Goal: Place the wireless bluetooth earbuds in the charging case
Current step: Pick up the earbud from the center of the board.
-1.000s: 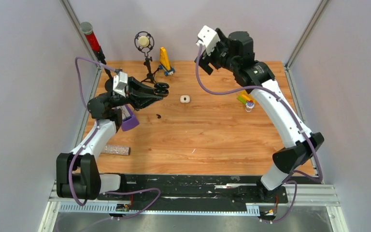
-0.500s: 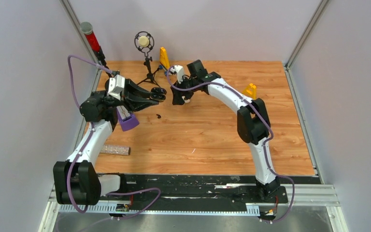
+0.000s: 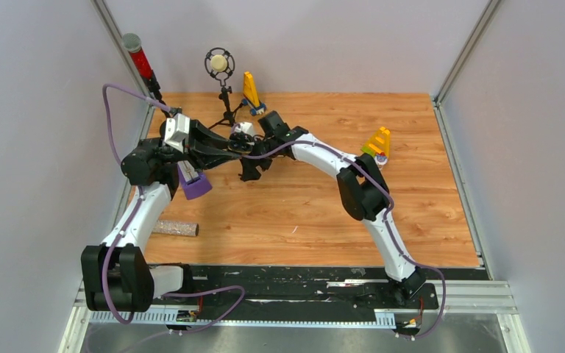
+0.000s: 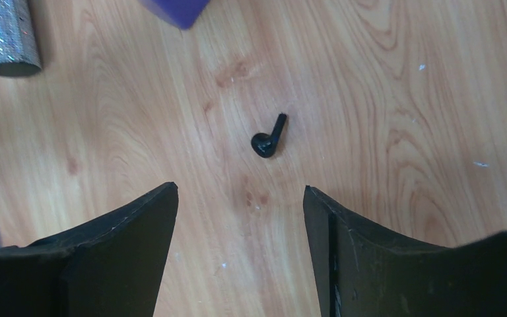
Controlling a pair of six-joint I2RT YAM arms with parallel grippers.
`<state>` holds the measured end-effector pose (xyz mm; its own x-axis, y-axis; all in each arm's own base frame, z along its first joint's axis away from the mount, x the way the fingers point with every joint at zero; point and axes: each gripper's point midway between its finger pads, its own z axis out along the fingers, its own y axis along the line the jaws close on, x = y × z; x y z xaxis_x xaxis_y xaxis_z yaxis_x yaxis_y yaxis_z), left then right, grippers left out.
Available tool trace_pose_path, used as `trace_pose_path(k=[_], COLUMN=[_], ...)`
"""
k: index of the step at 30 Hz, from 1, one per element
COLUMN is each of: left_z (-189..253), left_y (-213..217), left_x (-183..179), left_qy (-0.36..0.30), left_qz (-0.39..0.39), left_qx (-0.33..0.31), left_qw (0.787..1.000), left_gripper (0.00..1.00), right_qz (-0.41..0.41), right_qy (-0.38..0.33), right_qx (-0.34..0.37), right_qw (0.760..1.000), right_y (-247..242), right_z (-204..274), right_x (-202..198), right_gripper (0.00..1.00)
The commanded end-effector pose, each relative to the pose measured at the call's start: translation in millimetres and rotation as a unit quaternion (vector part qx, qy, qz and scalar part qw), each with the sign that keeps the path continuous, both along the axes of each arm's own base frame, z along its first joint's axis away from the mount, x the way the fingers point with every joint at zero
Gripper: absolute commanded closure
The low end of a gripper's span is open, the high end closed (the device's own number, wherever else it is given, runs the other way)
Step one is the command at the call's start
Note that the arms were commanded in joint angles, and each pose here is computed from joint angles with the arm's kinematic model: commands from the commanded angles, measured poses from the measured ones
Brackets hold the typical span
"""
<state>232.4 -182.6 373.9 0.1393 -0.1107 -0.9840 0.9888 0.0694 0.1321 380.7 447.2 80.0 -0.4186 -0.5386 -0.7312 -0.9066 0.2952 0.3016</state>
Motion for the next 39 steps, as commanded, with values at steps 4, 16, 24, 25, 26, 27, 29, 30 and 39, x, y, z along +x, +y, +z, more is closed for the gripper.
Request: trace_pose_path(k=[4, 16, 24, 25, 26, 27, 29, 30, 39], left_z=[12, 12, 12, 12, 12, 12, 12, 12, 13], left_y=[2, 3, 3, 3, 3, 3, 3, 3, 3], left_x=[-3, 1, 1, 2, 2, 2, 2, 3, 2], left_qy=[-0.035, -0.032, -0.032, -0.032, -0.032, -0.031, -0.032, -0.032, -0.032], left_qz=[0.007, 0.011, 0.012, 0.013, 0.013, 0.013, 0.013, 0.013, 0.013], left_qx=[-0.006, -0.009, -0.01, -0.01, -0.01, -0.011, -0.012, -0.011, -0.012], left_qw=[0.999, 0.999, 0.999, 0.999, 0.999, 0.999, 0.999, 0.999, 0.999], left_gripper=[1.0, 1.0, 1.0, 1.0, 1.0, 1.0, 1.0, 1.0, 1.0], right_qz=[0.129, 0.248, 0.294, 0.297, 0.299, 0.301, 0.303, 0.302, 0.292], right_qy=[-0.201, -0.344, -0.336, -0.333, -0.329, -0.326, -0.32, -0.319, -0.302], right_qx=[0.024, -0.036, -0.008, -0.004, -0.002, 0.0, 0.003, 0.003, 0.001], right_qw=[0.971, 0.905, 0.895, 0.895, 0.896, 0.896, 0.898, 0.898, 0.908], right_y=[0, -6, 4, 6, 7, 9, 13, 15, 31], right_z=[9, -44, -51, -51, -52, -53, -56, -55, -64], right_x=[3, 12, -3, -5, -8, -9, -13, -13, -11], right_gripper=[0.26, 0.26, 0.37, 0.38, 0.38, 0.38, 0.38, 0.38, 0.47])
